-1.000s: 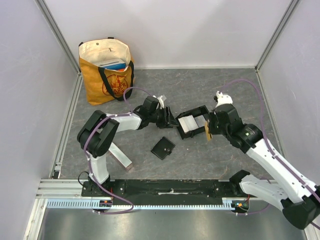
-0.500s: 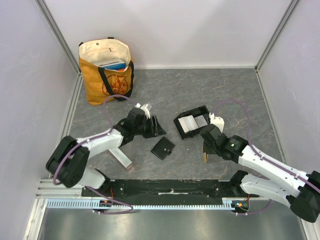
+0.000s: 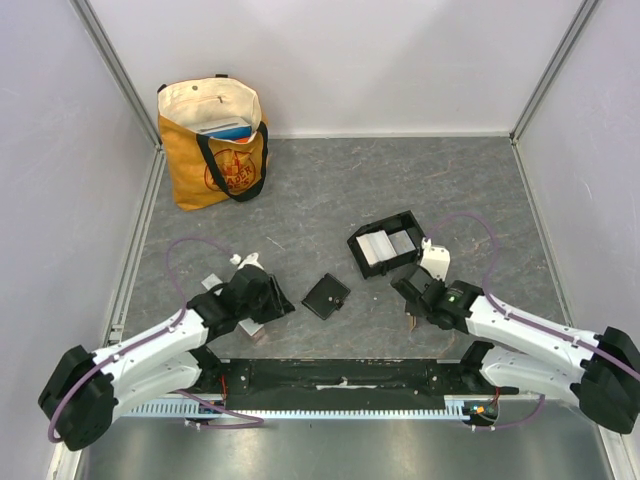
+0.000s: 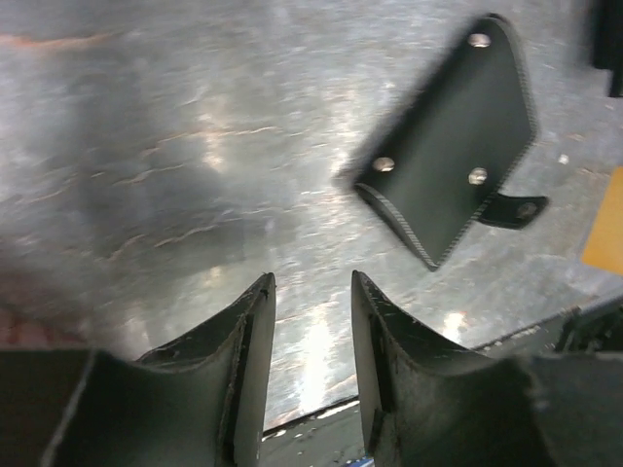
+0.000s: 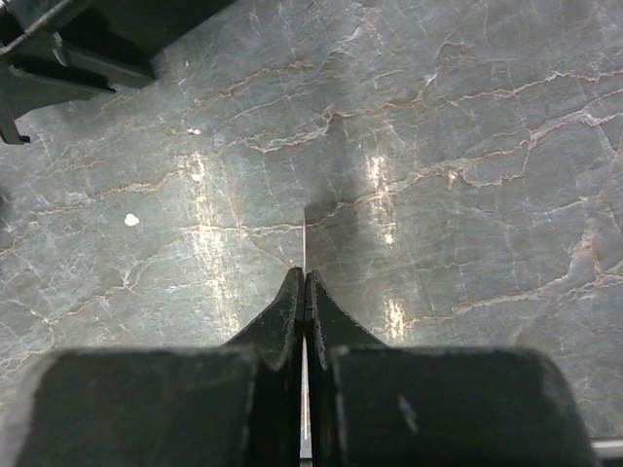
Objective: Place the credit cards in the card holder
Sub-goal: Open the card holder at the center of the board.
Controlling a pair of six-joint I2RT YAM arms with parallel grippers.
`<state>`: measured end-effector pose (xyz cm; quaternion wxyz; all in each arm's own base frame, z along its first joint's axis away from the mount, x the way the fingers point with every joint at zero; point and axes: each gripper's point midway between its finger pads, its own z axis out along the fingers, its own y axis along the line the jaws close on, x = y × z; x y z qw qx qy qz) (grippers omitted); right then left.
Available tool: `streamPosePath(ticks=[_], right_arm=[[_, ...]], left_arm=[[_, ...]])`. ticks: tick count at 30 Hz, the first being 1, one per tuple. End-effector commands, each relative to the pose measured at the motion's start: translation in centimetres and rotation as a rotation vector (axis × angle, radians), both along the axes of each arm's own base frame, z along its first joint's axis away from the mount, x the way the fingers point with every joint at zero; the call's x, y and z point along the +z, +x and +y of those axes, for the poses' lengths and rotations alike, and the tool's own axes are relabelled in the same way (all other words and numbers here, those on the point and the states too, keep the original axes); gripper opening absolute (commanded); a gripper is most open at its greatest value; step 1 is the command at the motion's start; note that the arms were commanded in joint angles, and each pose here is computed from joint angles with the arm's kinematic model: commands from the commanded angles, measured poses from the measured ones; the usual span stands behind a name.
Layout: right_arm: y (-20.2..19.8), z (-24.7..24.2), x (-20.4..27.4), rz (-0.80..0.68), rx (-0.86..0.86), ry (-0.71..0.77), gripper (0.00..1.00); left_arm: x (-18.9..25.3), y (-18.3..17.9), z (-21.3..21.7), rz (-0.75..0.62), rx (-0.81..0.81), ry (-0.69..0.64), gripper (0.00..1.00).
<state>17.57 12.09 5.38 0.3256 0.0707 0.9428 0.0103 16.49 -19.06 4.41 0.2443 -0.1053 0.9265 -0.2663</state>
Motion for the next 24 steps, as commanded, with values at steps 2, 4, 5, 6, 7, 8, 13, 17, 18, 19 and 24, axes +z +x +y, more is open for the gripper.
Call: streamPosePath(ticks=[2, 4, 5, 6, 7, 8, 13, 17, 18, 19, 24], right_arm=[[1.3, 0.7, 0.1, -0.061, -0.043, 0.031, 0.0], [1.5, 0.9, 0.0, -0.067, -0.044, 0.032, 0.0], [1.7, 1.0, 0.0, -0.073, -0.048, 0.034, 0.0], [1.8, 0.9, -0.1, -0.076, -0.053, 0.026, 0.0], [2.0, 0.8, -0.3, -0.084, -0.057, 0.02, 0.0], [2.2, 0.7, -0.3, -0.094, -0.062, 0.012, 0.0], [2.4, 0.7, -1.8, -0.079, -0.055, -0.029, 0.01], [2.1, 0.6, -2.8, -0.055, -0.041, -0.047, 0.06], [2.1, 0.6, -2.8, -0.056, -0.038, -0.048, 0.08], [2.1, 0.6, -2.7, -0.054, -0.03, -0.048, 0.09], [2.0, 1.0, -2.3, -0.053, 0.004, -0.032, 0.14]], left_arm=[[-1.7, -0.5, 4.6, 0.055, 0.214, 0.153, 0.4], [-1.8, -0.5, 6.6, 0.06, 0.268, 0.256, 0.39], [-1.8, -0.7, 7.9, 0.075, 0.314, 0.315, 0.38], [-2.0, -1.3, 9.3, 0.101, 0.345, 0.377, 0.36], [-1.7, -1.2, 10.0, 0.095, 0.372, 0.409, 0.35], [-1.6, -1.2, 10.4, 0.098, 0.392, 0.426, 0.33], [0.0, -0.3, 11.4, 0.048, 0.435, 0.453, 0.33], [1.4, 0.9, 9.8, -0.003, 0.386, 0.386, 0.35], [1.7, 1.2, 9.3, -0.018, 0.365, 0.363, 0.36], [2.0, 1.6, 8.7, -0.037, 0.349, 0.337, 0.37], [2.9, 2.6, 6.7, -0.079, 0.283, 0.27, 0.38]])
